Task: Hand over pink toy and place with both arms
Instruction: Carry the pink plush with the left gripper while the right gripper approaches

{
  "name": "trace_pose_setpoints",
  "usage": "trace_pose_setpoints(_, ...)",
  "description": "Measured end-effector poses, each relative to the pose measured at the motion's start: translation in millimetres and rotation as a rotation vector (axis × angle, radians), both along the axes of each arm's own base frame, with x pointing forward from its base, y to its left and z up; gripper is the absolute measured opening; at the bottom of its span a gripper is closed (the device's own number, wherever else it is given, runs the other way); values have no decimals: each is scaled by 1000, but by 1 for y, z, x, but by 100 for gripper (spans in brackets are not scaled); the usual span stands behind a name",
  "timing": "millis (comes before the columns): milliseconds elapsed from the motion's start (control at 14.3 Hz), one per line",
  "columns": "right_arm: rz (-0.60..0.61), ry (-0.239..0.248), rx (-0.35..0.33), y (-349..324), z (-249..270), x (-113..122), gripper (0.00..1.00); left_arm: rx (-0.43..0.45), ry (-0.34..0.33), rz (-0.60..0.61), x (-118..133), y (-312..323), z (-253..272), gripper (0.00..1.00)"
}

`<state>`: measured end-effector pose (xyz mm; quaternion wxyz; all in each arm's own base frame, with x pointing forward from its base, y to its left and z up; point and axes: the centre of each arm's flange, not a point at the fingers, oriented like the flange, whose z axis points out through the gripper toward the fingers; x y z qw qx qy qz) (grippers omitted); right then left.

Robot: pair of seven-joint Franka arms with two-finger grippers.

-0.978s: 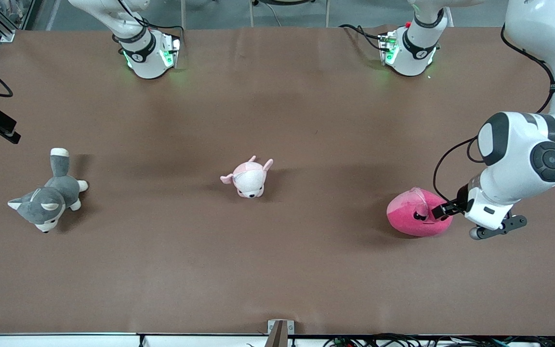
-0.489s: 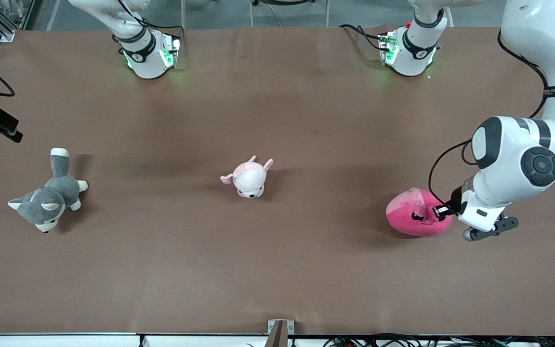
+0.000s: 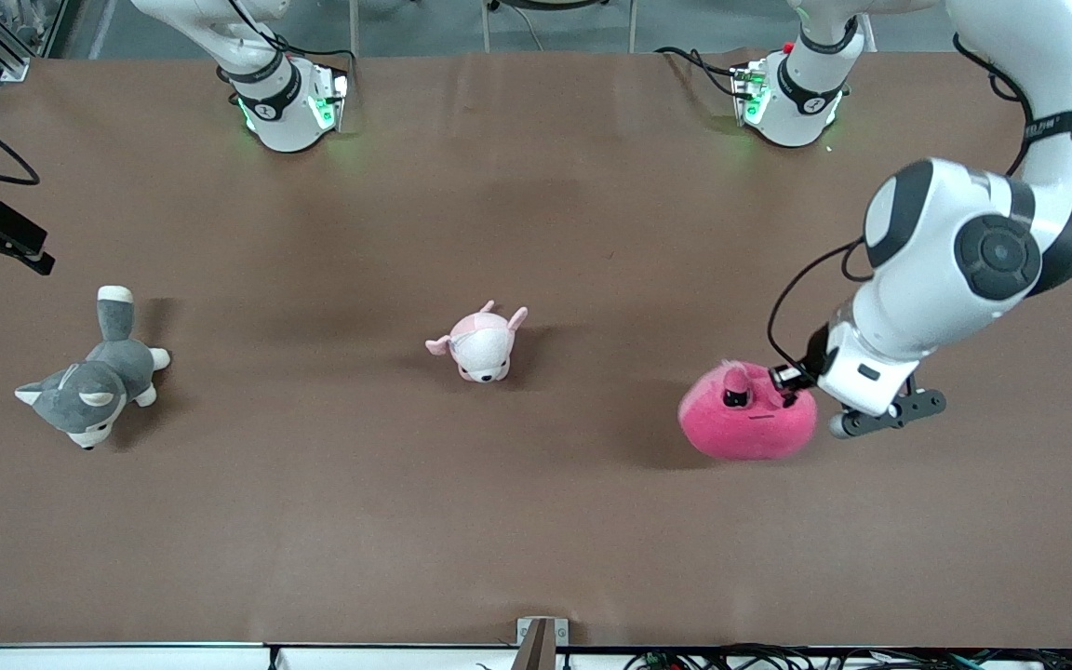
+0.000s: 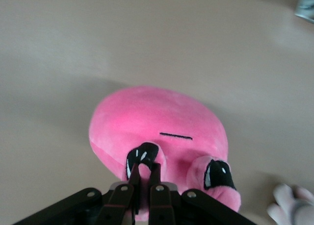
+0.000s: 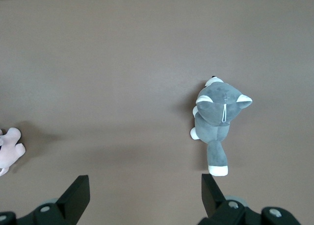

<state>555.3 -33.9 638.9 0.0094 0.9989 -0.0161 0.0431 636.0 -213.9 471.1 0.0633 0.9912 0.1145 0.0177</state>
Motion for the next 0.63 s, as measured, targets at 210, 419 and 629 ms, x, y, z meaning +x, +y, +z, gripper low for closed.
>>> trace_pose_setpoints(210,4,6,99,12,-1,0,87,-73,-20,-13,-23,-62,40,9)
trace_pose_setpoints(419,18,13,216,30,-1,-1,78,-140,-24,13,-47,-115,68,9)
trace_pose_setpoints(629,51,25,326,60,-4,0,75,-268,12,35,-73,-170,95,9)
